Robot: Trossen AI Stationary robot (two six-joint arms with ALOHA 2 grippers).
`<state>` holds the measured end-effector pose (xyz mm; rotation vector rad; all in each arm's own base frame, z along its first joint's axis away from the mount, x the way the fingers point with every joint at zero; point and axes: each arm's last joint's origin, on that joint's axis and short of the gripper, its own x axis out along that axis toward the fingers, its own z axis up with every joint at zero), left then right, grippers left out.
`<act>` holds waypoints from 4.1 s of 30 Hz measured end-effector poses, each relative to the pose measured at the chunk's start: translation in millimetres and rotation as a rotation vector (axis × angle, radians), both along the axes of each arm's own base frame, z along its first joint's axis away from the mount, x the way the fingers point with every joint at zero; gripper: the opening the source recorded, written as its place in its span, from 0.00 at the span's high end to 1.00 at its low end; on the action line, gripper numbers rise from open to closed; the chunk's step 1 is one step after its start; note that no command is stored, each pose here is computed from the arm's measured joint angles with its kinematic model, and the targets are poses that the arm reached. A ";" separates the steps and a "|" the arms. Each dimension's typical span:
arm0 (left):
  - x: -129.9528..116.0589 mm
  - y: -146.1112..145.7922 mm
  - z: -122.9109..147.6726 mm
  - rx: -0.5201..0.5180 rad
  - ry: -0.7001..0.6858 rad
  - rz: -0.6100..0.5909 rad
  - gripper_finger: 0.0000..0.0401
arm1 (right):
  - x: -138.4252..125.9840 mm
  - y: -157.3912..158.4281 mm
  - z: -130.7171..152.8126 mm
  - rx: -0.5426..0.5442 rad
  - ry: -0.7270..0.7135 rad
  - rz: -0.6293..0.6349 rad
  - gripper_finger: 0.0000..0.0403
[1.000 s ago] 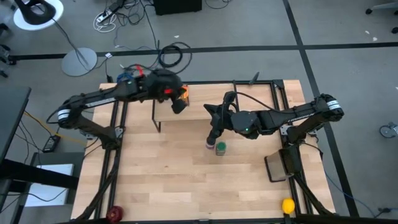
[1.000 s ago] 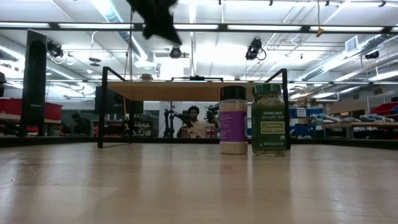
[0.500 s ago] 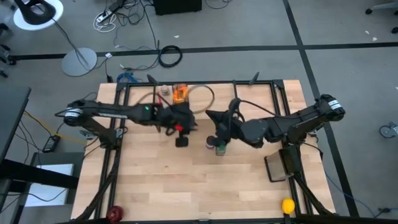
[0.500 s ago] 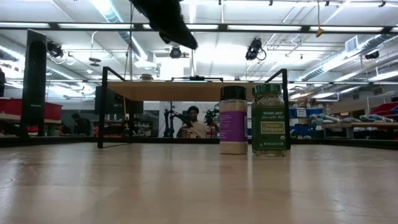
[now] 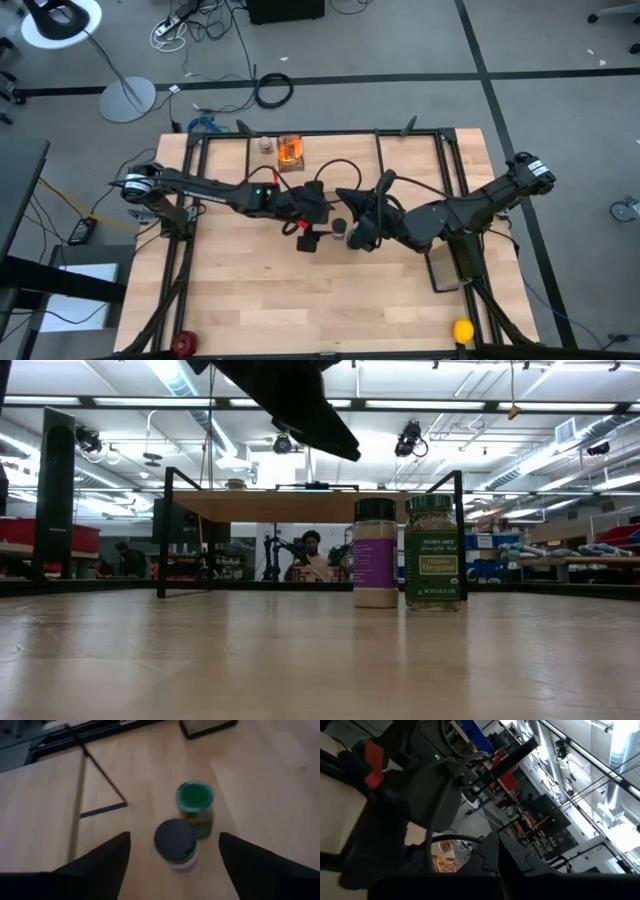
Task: Shelf spices
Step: Put the purple seasoning bottle on the shelf
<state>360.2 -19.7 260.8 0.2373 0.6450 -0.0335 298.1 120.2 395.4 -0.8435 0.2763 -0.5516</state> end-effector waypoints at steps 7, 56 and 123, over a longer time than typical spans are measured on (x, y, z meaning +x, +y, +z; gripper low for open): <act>15.6 -3.5 -26.6 -0.081 0.047 -0.045 0.19 | 0.1 0.0 0.0 -0.008 0.005 0.000 1.00; 44.4 8.7 -64.3 -0.130 0.126 0.097 0.48 | -0.1 1.3 -0.4 -0.011 0.010 0.015 1.00; -0.7 175.7 82.1 -0.147 -0.021 0.897 0.51 | -15.8 30.3 4.8 -0.061 0.007 0.040 1.00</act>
